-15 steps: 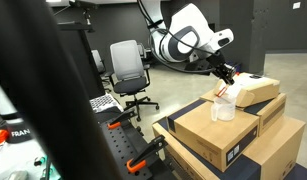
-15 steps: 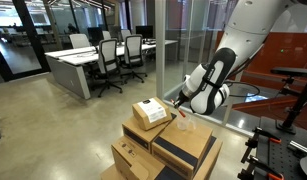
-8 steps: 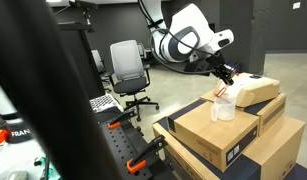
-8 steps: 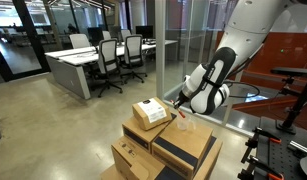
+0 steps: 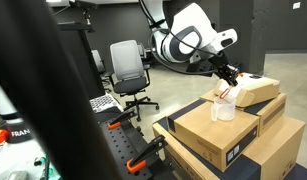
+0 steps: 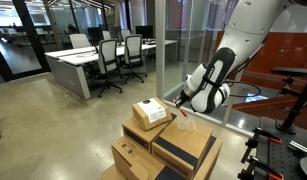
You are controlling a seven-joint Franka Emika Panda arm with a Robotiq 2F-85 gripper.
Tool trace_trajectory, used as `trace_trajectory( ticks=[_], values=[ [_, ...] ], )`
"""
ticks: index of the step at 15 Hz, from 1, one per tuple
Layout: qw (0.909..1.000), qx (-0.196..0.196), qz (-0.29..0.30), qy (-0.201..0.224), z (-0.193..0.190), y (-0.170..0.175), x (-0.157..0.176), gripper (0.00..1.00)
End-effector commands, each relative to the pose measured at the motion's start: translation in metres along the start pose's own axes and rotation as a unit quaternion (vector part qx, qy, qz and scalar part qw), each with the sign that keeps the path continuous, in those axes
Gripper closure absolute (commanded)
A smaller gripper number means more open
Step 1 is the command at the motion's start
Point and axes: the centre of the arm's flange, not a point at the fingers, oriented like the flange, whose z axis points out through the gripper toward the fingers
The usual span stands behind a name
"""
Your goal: Put the marker in the jug
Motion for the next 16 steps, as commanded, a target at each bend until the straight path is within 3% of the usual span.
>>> trace_trajectory(
  ticks=[1, 15, 16],
  values=[
    [0.9999, -0.007, 0.006, 0.007, -0.0027, -0.0024, -0.0062, 0.96],
    [0.9999, -0.007, 0.009, 0.006, -0.0076, 0.0008, -0.0101, 0.96],
    [0.9999, -0.006, 0.009, 0.005, -0.0075, 0.0012, -0.0103, 0.6]
  ],
)
